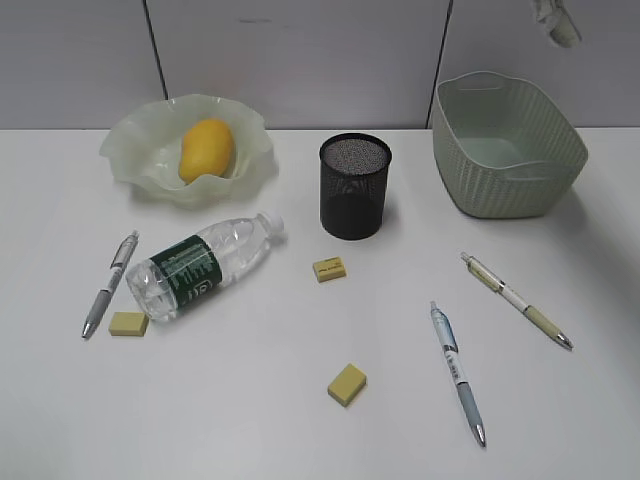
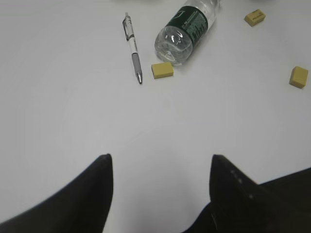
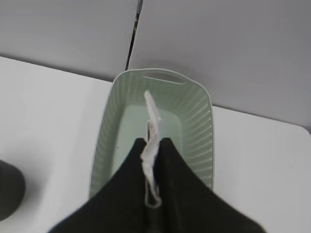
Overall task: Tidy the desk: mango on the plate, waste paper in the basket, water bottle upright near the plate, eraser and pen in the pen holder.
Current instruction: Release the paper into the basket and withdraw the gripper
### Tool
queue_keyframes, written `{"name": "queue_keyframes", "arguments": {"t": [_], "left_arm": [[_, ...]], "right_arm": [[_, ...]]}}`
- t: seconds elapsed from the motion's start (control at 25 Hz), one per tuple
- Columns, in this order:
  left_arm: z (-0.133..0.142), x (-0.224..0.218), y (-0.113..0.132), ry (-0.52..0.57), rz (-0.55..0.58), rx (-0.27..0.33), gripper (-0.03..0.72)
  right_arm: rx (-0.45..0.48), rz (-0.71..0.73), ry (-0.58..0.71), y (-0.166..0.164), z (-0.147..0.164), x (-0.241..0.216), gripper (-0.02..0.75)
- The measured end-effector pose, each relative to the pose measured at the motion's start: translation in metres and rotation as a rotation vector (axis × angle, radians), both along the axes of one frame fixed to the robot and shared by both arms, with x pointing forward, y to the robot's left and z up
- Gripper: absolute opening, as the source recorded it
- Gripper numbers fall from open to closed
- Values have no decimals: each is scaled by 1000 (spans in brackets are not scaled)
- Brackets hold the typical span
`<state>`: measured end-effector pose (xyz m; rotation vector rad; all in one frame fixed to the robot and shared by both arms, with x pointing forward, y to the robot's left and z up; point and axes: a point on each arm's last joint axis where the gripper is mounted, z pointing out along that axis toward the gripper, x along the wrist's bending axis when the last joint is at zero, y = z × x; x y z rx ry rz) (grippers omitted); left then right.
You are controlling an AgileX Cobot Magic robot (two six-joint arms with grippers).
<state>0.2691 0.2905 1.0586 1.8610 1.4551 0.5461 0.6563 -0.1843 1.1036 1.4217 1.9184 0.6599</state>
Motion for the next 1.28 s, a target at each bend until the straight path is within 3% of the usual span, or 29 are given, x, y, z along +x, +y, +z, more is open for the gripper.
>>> {"name": "queue_keyframes", "arguments": {"t": [0.16,0.52,0.6,0.68,0.84,0.92,1.08,1.28], "left_arm": [[0,0,0,2,-2,-6,468],[0,0,0,0,-1,-2,460],[0,0,0,-1,0,0,459],[0,0,0,-1,0,0,459],[0,0,0,1,-2,-4,458],[0,0,0,-1,0,0,458],[0,0,0,-1,0,0,458],[0,0,0,-1,0,0,458]], "right_arm": [[-49,19,15,2,-37,23,51],[-28,-52,141,-15,-129,58,51],[-12,-65,163,-18,-141,61,80],[-2,-71,177,-19,-149,62,167],[5,-73,173,-18,-148,63,510],[6,-75,169,-18,-145,64,615],[28,-108,184,-19,-127,63,607],[72,-141,203,-19,-81,55,580]]}}
